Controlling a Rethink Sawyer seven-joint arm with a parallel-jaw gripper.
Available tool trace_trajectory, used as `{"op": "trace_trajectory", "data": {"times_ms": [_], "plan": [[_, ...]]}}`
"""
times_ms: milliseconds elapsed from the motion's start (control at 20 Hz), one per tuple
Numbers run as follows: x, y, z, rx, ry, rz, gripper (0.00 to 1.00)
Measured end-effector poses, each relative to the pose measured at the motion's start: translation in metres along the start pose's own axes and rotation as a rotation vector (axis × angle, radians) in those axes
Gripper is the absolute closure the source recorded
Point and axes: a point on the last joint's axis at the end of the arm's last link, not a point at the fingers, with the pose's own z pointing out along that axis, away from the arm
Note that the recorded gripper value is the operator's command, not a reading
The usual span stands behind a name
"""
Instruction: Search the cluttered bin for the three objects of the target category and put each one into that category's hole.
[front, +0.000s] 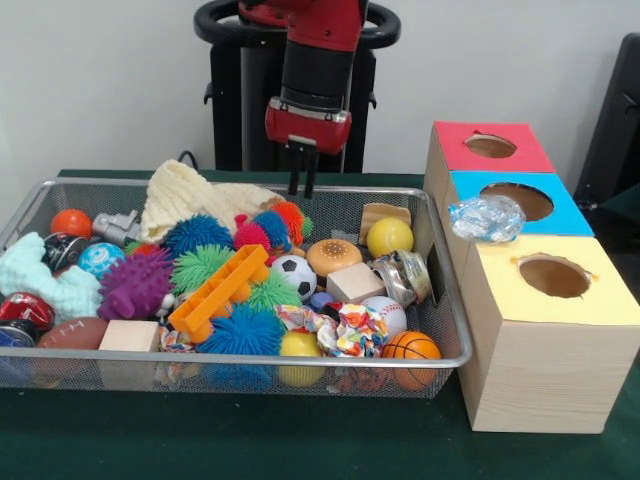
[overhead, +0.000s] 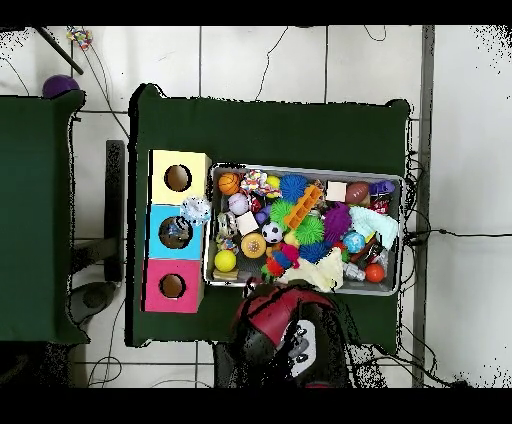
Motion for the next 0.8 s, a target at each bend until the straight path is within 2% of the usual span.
{"op": "trace_trajectory", "data": {"times_ms": [300, 550, 800], "plan": [[-0.027, 0.014, 0.006, 0.026, -0.011, 0.017, 1.00], [-0.046, 0.029, 0.007, 0.022, -0.045, 0.012, 1.00], [-0.061, 0.056, 0.004, 0.013, -0.076, 0.003, 1.00]]}}
